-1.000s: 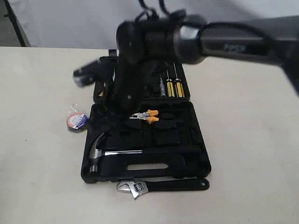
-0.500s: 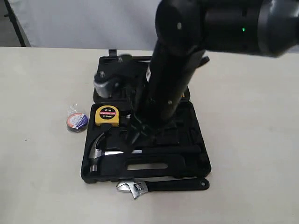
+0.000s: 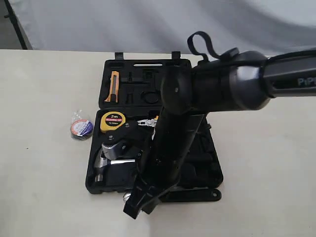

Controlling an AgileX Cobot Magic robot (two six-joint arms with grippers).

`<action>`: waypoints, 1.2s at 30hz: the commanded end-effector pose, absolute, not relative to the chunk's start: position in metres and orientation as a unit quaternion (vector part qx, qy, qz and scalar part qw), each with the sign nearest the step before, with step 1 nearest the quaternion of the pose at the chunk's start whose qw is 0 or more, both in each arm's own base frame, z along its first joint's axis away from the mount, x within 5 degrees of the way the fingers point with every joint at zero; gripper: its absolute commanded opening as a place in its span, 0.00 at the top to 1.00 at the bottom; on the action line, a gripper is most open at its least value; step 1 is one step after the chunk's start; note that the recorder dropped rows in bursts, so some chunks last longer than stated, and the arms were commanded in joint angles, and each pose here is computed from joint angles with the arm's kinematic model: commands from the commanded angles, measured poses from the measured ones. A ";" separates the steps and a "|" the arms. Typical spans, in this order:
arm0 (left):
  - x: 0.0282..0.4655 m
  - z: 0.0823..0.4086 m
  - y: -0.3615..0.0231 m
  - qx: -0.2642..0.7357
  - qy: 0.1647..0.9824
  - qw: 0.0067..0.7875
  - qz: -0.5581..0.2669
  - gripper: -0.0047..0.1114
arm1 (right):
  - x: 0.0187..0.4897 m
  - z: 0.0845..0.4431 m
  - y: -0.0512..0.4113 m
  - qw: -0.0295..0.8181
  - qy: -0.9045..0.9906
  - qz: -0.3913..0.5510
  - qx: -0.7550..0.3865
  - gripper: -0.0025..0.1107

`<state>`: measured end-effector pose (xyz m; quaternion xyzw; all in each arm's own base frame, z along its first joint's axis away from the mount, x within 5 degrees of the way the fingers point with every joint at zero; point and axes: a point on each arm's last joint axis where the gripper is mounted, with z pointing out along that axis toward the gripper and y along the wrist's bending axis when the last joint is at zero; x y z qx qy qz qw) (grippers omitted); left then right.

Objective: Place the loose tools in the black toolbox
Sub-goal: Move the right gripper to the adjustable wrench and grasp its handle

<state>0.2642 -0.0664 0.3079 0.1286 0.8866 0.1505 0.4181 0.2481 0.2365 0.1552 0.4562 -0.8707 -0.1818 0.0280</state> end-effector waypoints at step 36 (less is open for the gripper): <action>0.263 0.307 -0.066 0.122 0.888 0.422 0.139 0.95 | 0.258 0.162 0.226 -0.040 -0.776 -0.096 0.622 0.56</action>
